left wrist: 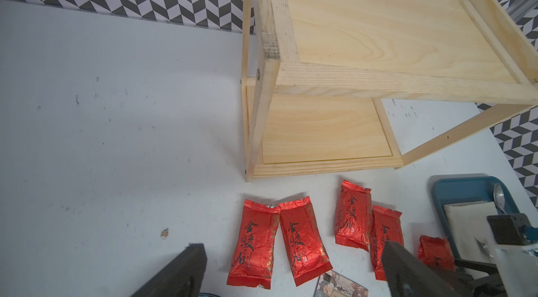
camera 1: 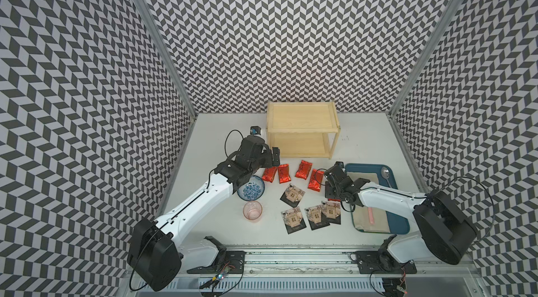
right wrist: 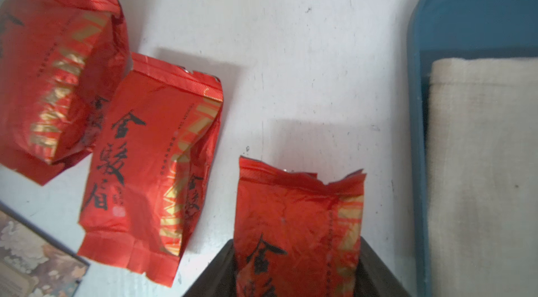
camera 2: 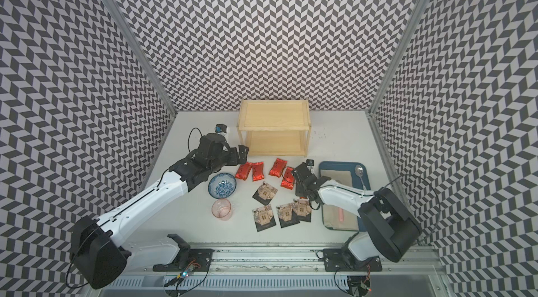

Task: Place the tea bags on the shelf by color
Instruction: Pick up the tea bag from the center of the board, then place the tea bag on the shelf.

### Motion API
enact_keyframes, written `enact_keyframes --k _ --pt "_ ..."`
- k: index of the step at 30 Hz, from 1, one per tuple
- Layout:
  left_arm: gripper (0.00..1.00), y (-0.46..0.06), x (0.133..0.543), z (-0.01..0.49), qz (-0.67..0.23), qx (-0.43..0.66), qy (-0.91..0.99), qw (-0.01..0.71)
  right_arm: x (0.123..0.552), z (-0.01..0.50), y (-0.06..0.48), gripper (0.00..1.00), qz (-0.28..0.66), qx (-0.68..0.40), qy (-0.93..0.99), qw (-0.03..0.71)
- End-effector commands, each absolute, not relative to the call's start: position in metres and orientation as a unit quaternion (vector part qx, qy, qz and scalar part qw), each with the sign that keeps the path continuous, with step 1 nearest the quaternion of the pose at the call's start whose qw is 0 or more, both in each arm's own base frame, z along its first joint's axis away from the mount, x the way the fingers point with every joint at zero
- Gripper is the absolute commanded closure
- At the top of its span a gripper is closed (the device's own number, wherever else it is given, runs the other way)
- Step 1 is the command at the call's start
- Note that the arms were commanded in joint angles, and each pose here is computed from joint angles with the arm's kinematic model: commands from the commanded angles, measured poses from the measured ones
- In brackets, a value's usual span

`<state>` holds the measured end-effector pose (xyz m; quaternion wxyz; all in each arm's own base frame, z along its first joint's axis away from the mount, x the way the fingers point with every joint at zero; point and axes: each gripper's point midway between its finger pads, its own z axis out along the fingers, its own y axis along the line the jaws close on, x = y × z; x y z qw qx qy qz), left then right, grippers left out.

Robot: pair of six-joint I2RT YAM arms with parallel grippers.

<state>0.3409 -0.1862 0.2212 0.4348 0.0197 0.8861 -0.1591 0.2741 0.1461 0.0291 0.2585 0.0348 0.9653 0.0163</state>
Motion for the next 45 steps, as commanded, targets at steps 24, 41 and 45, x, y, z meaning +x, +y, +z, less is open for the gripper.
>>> enact_keyframes --k 24,41,45 --pt "0.01 -0.19 0.356 0.274 -0.171 0.004 0.868 0.466 0.337 0.182 0.125 0.43 0.049 0.081 0.905 0.415" --pt "0.01 -0.194 0.361 0.27 -0.172 0.022 0.865 0.47 0.431 0.292 0.161 0.44 0.093 0.062 0.855 0.506" --pt "0.01 -0.19 0.362 0.266 -0.163 0.021 0.867 0.47 0.447 0.285 0.169 0.44 0.087 0.055 0.855 0.509"
